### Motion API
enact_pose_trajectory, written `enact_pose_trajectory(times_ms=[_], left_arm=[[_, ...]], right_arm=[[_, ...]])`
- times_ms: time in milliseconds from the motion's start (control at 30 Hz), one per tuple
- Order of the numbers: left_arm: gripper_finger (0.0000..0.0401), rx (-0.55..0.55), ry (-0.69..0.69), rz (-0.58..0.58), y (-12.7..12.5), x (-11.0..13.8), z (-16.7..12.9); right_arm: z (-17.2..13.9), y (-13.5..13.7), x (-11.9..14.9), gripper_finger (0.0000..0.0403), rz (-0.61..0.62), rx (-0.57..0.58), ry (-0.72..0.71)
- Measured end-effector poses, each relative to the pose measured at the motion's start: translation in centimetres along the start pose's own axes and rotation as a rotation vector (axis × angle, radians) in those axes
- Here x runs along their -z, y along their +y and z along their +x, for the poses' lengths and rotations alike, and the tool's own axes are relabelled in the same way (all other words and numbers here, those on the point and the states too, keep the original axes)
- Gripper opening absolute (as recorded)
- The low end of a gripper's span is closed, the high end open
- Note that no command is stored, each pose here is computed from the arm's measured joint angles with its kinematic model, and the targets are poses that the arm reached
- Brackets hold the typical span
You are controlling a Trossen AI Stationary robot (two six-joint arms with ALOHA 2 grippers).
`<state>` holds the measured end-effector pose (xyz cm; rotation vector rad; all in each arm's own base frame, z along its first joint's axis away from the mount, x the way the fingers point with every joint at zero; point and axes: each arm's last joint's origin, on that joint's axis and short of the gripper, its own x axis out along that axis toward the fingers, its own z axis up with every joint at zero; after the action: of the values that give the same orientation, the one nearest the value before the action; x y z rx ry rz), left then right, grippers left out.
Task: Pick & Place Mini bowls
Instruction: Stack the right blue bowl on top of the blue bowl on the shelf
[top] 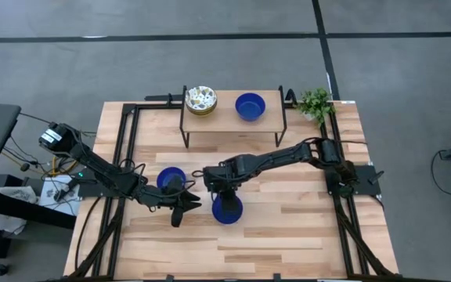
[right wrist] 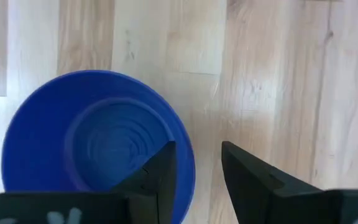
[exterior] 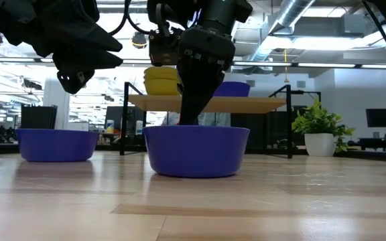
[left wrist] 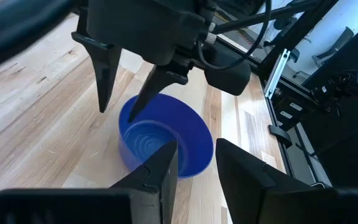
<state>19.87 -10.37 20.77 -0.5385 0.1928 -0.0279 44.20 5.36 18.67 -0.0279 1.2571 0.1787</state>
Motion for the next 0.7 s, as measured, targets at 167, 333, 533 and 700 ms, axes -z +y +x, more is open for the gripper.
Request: enact_pose_trajectory(times_ms=[167,333,533,700], left_arm=[[0.0108,0.0,0.0,0.0,0.0,0.0,0.0],[0.0108,0.0,0.0,0.0,0.0,0.0,0.0],[0.0108,0.0,0.0,0.0,0.0,0.0,0.0],[0.0108,0.0,0.0,0.0,0.0,0.0,0.0]], right_arm=[[0.0,0.4,-0.2,0.0116,-0.007,-0.024,-0.021],[0.1,0.7,-0.4,0.0116,-0.016,-0.027,-0.043],[0.7,0.7,-0.3,0.0116,-0.011,-0.027,-0.061],[1.2,0.6,0.1,0.0116,-0.01,-0.027,-0.046]])
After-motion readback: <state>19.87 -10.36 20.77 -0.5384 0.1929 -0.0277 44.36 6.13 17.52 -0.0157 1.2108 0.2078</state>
